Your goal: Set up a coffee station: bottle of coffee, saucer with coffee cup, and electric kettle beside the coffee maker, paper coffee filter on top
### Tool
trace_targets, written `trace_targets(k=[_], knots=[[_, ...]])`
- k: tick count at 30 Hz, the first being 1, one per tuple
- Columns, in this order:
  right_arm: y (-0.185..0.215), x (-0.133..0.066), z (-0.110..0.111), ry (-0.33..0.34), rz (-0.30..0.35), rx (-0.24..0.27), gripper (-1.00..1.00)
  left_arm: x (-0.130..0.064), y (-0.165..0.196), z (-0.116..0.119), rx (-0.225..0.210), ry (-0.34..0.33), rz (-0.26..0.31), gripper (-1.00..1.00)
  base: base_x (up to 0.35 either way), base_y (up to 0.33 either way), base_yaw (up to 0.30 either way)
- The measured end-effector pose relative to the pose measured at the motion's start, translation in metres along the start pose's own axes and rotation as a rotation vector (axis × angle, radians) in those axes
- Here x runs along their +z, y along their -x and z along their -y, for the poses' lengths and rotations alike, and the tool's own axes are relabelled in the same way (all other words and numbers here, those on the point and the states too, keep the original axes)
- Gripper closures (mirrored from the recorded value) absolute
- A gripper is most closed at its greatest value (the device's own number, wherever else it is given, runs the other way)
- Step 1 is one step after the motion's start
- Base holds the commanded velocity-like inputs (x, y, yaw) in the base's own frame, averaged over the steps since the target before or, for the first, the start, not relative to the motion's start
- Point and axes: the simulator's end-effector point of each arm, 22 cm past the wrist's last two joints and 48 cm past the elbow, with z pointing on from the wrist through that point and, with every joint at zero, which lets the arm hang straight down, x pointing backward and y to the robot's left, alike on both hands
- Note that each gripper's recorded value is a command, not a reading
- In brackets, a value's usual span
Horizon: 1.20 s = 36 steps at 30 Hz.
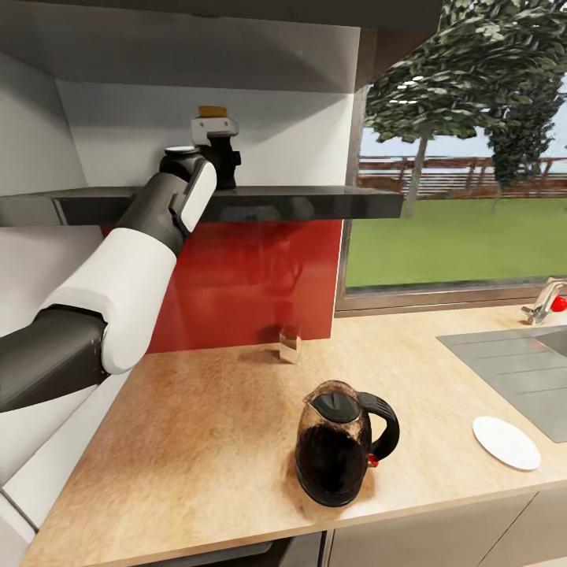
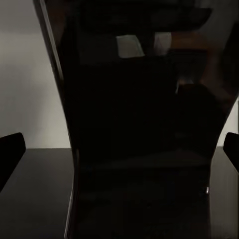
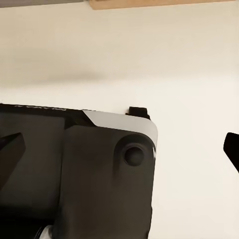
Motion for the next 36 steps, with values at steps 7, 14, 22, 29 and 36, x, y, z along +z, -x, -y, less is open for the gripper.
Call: trace_targets(k=[7, 14, 22, 29, 36], knots=[[0.0, 0.0, -0.0002, 0.0, 0.0, 0.0, -1.0, 0.0009, -0.0036, 0.0004, 0.003, -0.002, -0.008, 1.0, 0.0, 0.0, 0.0], [-0.001, 0.0, -0.0003, 0.0, -0.001, 0.0, -1.0, 0.0004, -0.0019, 0.0016, -0.007, -0.009, -0.005, 1.0, 0.0, 0.0, 0.0], [-0.0012, 0.0, 0.0, -0.001, -0.002, 0.0, -1.0, 0.0001, -0.0006, 0.0015, -0.009, -0.009, -0.002, 1.0, 0.0, 0.0, 0.0], [-0.0003, 0.0, 0.001, -0.006, 0.001, -0.002, -1.0, -0.0002, 0.0007, 0.0021, -0.007, -0.011, 0.001, 1.0, 0.0, 0.0, 0.0], [0.0039, 0.0, -0.0035, 0.0, 0.012, -0.002, -1.0, -0.0014, 0.0036, 0.0025, -0.005, -0.011, 0.005, 1.0, 0.0, 0.0, 0.0]])
